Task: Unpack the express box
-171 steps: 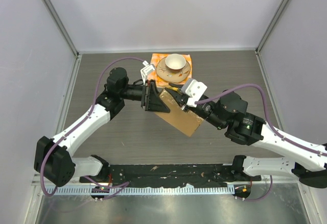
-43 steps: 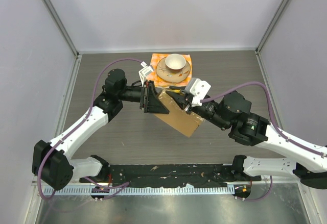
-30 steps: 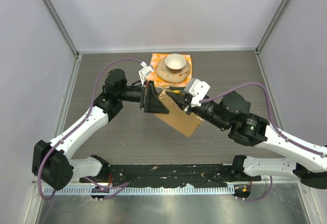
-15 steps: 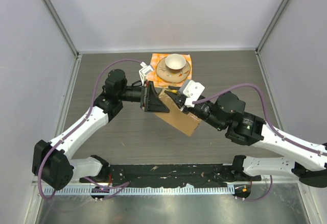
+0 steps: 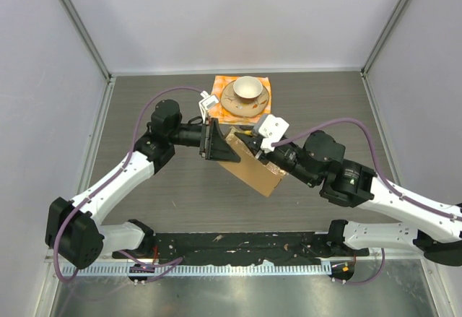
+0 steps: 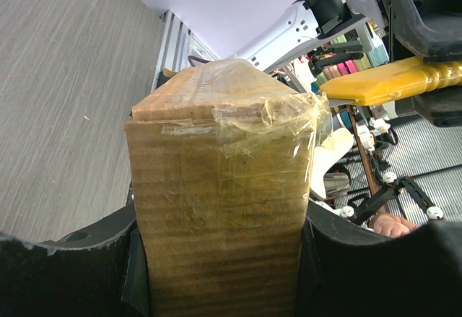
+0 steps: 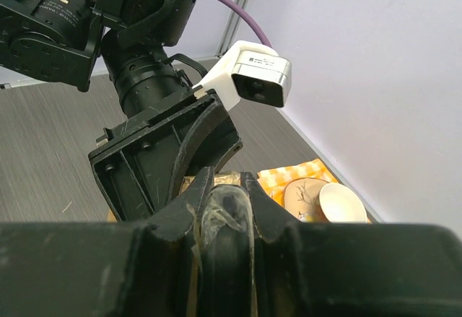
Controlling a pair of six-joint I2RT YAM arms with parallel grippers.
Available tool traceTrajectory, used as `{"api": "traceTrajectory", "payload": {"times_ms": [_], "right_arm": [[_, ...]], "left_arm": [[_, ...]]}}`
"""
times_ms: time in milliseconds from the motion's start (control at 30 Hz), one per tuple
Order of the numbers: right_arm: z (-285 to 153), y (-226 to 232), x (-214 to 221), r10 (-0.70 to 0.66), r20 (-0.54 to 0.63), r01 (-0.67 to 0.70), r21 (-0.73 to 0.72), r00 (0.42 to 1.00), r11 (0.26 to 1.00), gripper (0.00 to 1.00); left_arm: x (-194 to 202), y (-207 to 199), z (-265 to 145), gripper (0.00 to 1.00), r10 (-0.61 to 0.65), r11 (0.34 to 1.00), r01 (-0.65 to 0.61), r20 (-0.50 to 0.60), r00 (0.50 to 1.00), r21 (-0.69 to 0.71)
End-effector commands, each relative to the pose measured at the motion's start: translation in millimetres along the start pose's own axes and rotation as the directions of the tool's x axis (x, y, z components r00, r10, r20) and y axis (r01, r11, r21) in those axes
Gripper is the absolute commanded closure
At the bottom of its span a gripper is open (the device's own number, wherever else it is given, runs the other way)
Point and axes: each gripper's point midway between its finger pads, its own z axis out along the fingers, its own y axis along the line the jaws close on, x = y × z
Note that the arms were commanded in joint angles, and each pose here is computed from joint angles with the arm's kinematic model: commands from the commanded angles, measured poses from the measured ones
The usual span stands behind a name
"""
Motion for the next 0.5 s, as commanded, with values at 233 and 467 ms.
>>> {"api": "traceTrajectory", "payload": {"times_ms": [233,467], "right_arm": [[-34,9,94,0.042,-0.299,-0.033,0.035,0.953,0.999,0.99],[-43,6,102,0.04,-0.338,-0.025,0.049,0.94,0.998,0.99]], "left_arm": [[-20,-57,-8,1.0,0.204,0.971,-0.209,0.051,0.978,0.121],[-22,-61,-9,1.0,0.206,0.97,-0.212,0.059,0.977,0.123]]}}
